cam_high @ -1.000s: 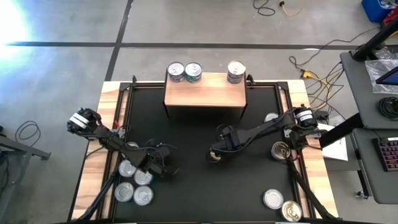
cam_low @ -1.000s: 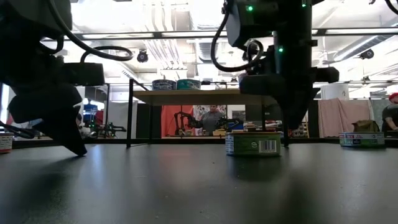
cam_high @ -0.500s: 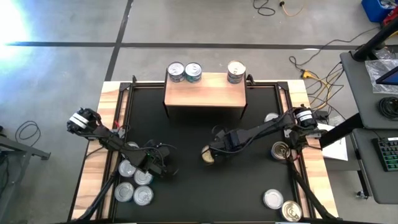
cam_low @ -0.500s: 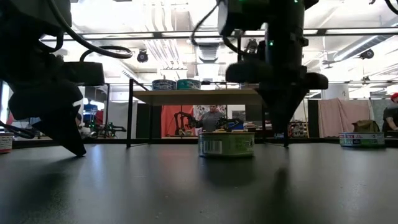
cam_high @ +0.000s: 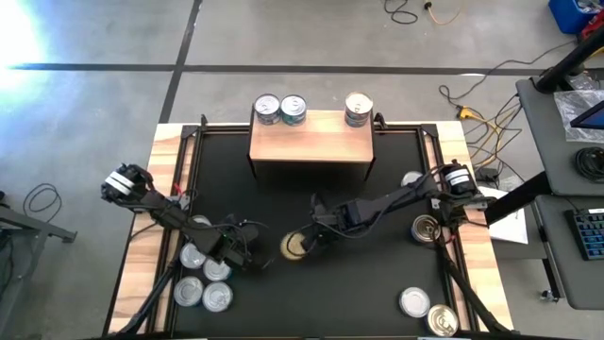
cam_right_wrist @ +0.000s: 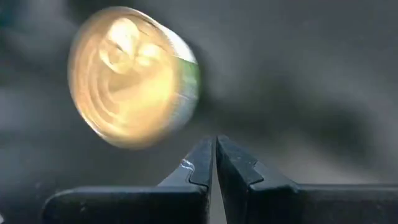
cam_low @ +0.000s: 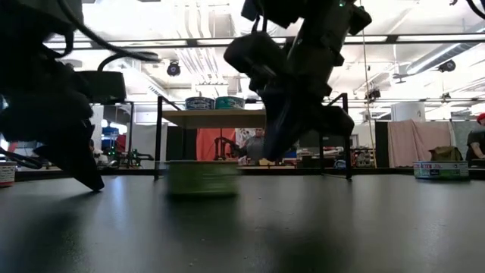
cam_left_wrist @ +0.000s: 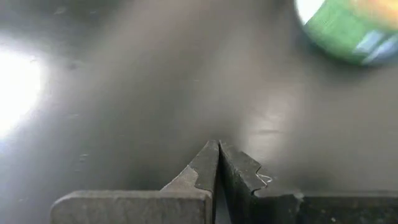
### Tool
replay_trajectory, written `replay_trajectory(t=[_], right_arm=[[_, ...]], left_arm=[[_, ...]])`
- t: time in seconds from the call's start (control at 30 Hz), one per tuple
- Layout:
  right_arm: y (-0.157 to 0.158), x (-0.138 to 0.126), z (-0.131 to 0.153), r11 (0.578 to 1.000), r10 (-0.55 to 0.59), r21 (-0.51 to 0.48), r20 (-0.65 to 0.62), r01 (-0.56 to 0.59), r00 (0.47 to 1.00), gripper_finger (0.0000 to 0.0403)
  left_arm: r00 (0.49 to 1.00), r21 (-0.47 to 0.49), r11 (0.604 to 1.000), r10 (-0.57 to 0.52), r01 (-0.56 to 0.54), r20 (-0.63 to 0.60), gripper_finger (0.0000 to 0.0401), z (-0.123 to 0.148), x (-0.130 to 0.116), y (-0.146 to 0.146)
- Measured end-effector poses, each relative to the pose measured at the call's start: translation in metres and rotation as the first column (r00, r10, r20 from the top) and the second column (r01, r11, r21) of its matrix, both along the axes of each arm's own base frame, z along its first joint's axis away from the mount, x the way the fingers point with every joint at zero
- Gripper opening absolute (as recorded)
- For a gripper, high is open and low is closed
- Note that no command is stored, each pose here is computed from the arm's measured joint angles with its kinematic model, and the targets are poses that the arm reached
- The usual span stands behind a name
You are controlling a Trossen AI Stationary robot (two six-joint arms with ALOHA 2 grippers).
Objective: Stack canned seafood by type on shelf
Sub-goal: Put the top green tuna can on the shelf
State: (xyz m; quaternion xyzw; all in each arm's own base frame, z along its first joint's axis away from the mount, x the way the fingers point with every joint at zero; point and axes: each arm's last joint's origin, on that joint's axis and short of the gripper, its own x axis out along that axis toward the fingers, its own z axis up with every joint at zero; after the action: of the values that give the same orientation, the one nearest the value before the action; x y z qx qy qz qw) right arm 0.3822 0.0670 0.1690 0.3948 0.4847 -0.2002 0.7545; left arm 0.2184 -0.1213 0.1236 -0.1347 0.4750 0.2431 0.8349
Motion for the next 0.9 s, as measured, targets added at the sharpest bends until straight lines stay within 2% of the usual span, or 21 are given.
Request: replay_trajectory(t=[0.27, 0.4, 0.47, 0.53, 0.7, 0.87, 0.9], right_arm=[[0.005, -0.011, 0.0, 0.999, 0.032, -0.028, -0.081, -0.035, 0.996, 0.0013], [0.015, -0.006, -0.005, 0.998, 0.048, -0.033, -0.04, -0.049, 0.998, 0.0013], [0.022, -0.002, -0.007, 0.999, 0.048, -0.023, -0.002, -0.048, 0.999, 0.0013], [0.028, -0.001, -0.007, 0.999, 0.051, -0.014, 0.027, -0.051, 0.998, 0.0013], [0.036, -0.002, -0.006, 0.998, 0.065, -0.011, 0.031, -0.065, 0.997, 0.0013], [0.046, -0.006, -0.006, 0.998, 0.064, 0.002, 0.026, -0.064, 0.998, 0.0013], [0.048, -0.007, -0.006, 0.998, 0.067, 0.005, 0.022, -0.067, 0.998, 0.0013]], left_arm=[[1.0, 0.003, 1.0, -0.023, 0.023, 0.016, 0.0, 0.001, 0.001, -0.002], [0.999, -0.002, 1.0, -0.022, 0.022, 0.041, 0.0, 0.002, 0.003, -0.003], [0.996, -0.018, 1.0, -0.018, 0.019, 0.091, 0.0, 0.002, 0.007, -0.004], [0.984, -0.033, 0.999, -0.02, 0.026, 0.178, 0.0, 0.001, 0.015, -0.006], [0.924, -0.011, 0.984, -0.161, 0.176, 0.346, 0.0, -0.001, 0.045, -0.01], [0.91, -0.014, 0.994, -0.092, 0.107, 0.404, 0.0, -0.003, 0.081, 0.005], [0.91, -0.021, 0.992, -0.103, 0.121, 0.401, 0.0, -0.002, 0.089, 0.008]])
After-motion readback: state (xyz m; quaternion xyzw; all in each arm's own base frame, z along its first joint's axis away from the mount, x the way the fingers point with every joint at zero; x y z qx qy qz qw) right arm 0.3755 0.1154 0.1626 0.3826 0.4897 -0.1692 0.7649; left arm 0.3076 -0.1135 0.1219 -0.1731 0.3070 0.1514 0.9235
